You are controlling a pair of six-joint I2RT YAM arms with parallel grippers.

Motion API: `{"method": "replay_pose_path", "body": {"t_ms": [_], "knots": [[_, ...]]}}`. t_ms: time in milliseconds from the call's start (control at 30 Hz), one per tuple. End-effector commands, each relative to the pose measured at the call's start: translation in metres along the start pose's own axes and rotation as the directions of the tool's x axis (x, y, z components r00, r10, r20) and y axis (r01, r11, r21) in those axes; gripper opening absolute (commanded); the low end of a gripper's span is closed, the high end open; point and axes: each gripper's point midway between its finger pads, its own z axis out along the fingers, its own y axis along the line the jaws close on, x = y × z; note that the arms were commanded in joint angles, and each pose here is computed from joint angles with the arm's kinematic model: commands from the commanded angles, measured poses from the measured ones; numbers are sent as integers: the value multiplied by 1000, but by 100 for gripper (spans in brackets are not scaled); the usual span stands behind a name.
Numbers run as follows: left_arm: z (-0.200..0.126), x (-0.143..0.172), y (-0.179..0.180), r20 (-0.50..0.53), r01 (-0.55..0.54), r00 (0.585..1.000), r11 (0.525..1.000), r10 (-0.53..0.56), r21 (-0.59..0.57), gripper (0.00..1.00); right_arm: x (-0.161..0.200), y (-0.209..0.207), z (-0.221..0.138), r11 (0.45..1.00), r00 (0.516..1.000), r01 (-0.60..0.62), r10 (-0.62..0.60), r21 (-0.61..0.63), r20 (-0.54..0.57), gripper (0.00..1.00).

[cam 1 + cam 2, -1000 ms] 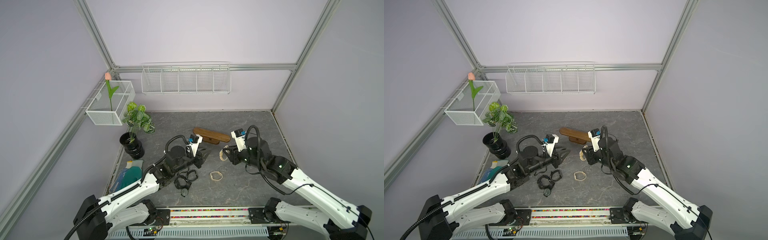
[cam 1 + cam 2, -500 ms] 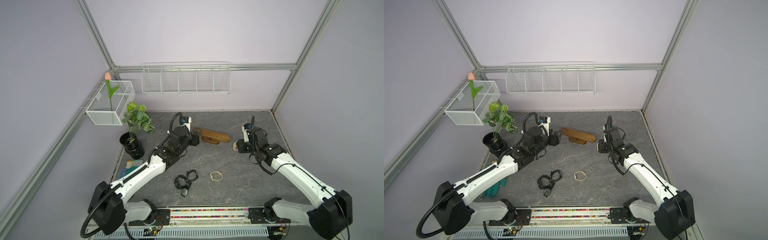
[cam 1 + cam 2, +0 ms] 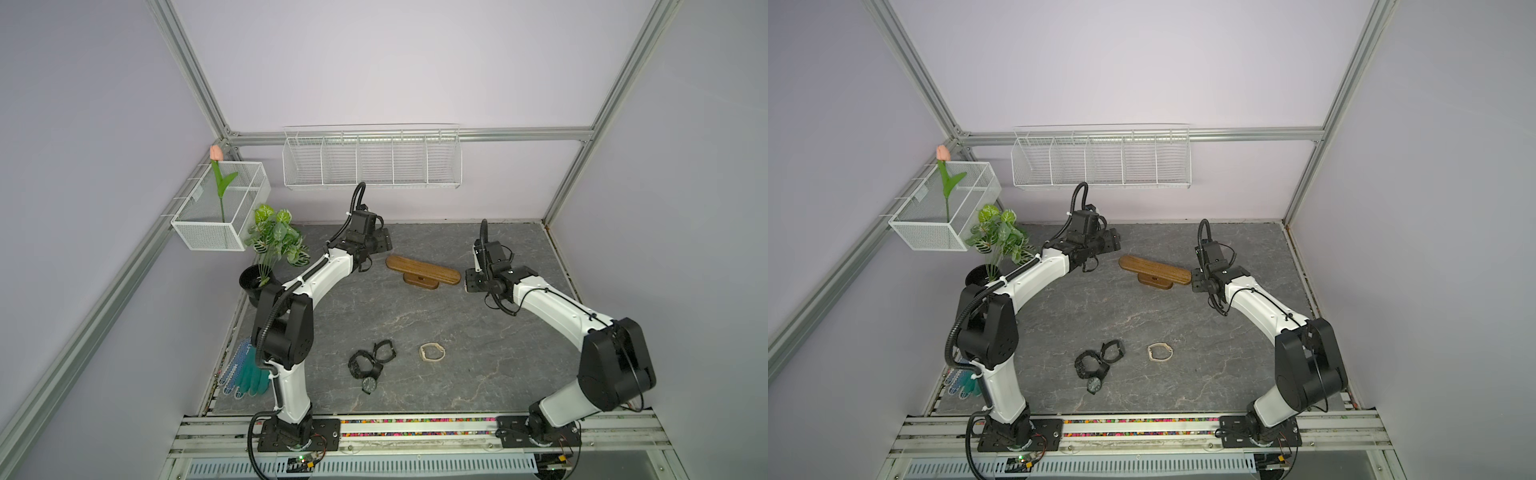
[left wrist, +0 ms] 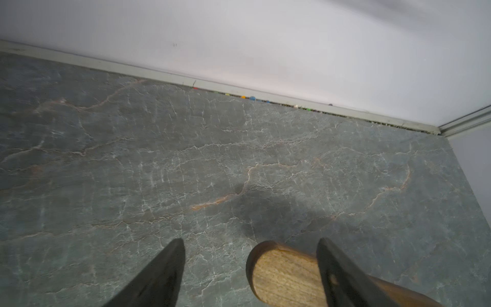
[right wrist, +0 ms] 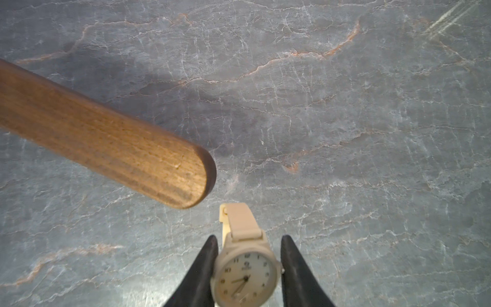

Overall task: Place watch on stand
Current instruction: Place the watch on the stand.

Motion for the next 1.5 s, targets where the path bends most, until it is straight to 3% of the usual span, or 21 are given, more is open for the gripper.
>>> {"method": "replay_pose_path", "body": {"t_ms": [0,100,367,767,1467], "knots": [[11,1,-5,-61,-2,998,999,4,42,84,-18,-4,5,999,999,17,-18,32,39,27],[26,5,-9,-100,-18,995,996,26,84,90,-21,-2,13,999,999,18,-19,29,28,27],[49,21,-18,-165,-18,985,988,43,154,92,-24,10,25,1000,1000,2,-2,-18,-2,27],[57,47,-27,-225,5,973,971,50,239,75,-21,29,33,998,999,10,-13,-61,-44,27],[45,87,-46,-261,-12,961,959,89,284,60,-16,37,36,1000,997,23,-22,13,-68,29]]}}
